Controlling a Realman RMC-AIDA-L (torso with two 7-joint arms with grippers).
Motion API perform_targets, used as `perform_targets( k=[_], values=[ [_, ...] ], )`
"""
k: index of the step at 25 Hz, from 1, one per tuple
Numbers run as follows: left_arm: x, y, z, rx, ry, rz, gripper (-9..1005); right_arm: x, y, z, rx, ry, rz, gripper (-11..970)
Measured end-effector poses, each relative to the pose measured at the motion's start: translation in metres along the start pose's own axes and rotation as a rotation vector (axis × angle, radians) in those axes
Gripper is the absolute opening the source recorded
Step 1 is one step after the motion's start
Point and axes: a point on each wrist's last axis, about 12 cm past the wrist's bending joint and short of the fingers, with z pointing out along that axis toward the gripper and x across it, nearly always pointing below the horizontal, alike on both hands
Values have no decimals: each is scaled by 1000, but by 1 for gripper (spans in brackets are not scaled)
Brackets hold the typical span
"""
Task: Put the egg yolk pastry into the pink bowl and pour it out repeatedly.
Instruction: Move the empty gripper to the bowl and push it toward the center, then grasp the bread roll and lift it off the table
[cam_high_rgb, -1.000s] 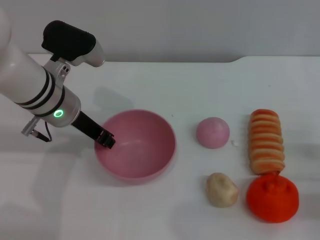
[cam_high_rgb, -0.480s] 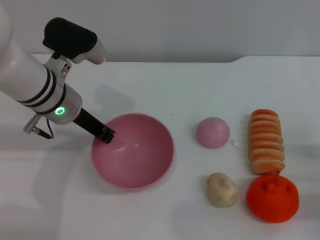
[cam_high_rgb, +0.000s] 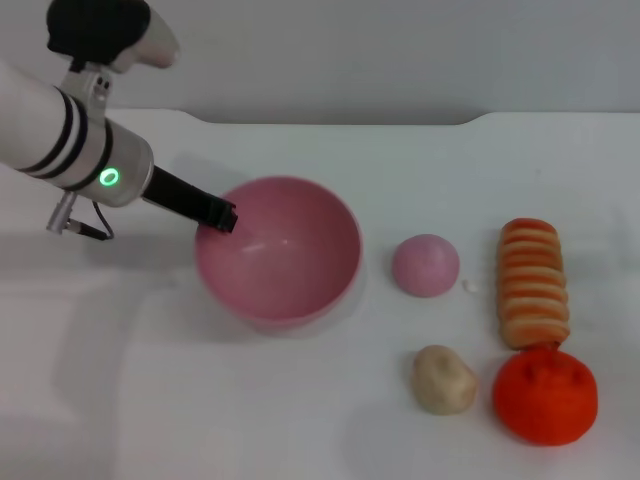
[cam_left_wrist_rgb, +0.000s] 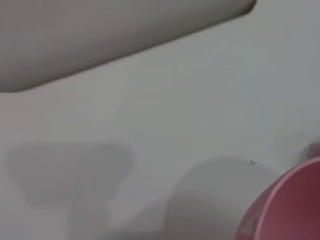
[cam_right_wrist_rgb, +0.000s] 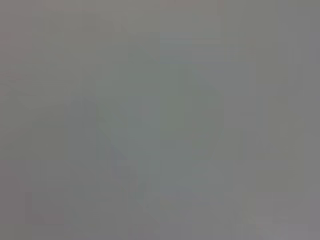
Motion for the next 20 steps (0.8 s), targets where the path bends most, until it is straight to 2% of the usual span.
perform_targets(
  k=[4, 7, 10, 16, 20],
  values=[
    [-1, 4, -5, -5, -21, -11, -2, -12, 6, 26, -160, 173, 60, 561],
    [1, 5, -5, -7, -23, -14, -2, -22, 15, 42, -282, 356, 46, 561],
    [1, 6, -6, -13, -30, -16, -1, -34, 22, 52, -344, 505, 47, 561],
    [2, 9, -7, -16, -40, -26, -1, -58, 43, 58, -483, 657, 55, 560],
    [2, 10, -7, -21, -49, -29, -1, -70, 56, 61, -534, 785, 62, 561]
  ],
)
